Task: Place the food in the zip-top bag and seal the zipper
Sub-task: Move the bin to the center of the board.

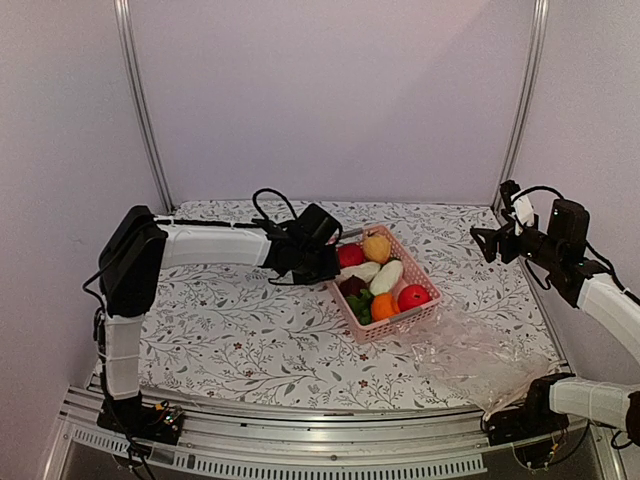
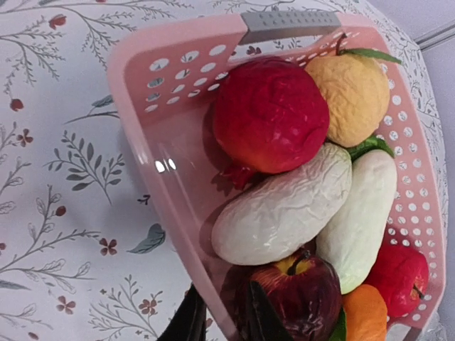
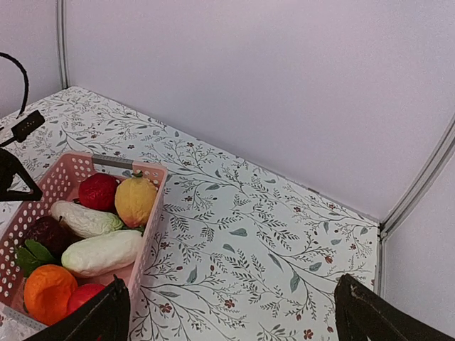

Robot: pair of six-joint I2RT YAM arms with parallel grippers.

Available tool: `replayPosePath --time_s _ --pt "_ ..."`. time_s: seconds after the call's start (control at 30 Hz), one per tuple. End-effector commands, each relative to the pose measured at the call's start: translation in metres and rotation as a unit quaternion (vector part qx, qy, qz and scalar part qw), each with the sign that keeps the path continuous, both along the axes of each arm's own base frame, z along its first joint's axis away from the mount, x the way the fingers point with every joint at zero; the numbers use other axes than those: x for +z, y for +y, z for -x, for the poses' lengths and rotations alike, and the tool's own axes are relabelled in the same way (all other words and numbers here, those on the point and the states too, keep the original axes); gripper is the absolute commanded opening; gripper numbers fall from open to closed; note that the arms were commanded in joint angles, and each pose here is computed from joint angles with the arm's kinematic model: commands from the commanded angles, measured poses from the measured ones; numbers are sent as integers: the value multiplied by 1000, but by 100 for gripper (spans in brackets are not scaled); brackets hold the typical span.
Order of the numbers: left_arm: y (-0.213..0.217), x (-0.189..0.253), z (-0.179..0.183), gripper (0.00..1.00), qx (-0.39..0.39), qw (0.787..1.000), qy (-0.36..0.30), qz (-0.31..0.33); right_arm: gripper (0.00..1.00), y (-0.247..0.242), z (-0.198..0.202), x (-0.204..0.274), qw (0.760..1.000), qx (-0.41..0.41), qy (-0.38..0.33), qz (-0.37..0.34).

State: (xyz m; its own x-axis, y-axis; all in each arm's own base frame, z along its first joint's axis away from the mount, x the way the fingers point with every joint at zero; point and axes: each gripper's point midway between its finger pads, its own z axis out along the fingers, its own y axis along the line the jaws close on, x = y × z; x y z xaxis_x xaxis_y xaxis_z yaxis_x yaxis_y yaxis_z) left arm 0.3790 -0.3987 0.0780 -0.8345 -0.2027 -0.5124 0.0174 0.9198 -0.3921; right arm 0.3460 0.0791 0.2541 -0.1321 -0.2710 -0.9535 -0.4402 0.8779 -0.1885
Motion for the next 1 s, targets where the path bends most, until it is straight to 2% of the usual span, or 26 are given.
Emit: replayPosePath --time_s 0.0,0.1,0.27,0.4,0.53,0.63,0.73,0.83,0.97 --pt "64 -3 -5 17 17 998 16 -61 99 1 4 -2 1000 6 4 4" --pt "106 -1 -15 11 41 996 14 -80 98 3 5 -2 1000 11 5 3" --pt "161 6 -24 1 17 989 12 -147 98 5 6 -4 1000 18 8 4" --pt "210 4 -30 0 9 979 23 -204 98 11 12 -6 999 42 6 15" --pt "249 -5 -35 0 -17 971 30 -238 94 26 30 -15 994 103 24 30" --pt "273 -11 -44 0 -40 964 35 -261 92 34 52 -21 984 156 50 75" --pt "278 -13 -52 0 -44 970 37 -236 88 30 78 -44 962 202 76 166" --pt "272 4 -62 24 -42 974 18 -222 84 19 102 -68 936 228 96 250" --pt "262 74 -69 48 -25 973 -82 -214 80 8 128 -93 909 250 119 311"
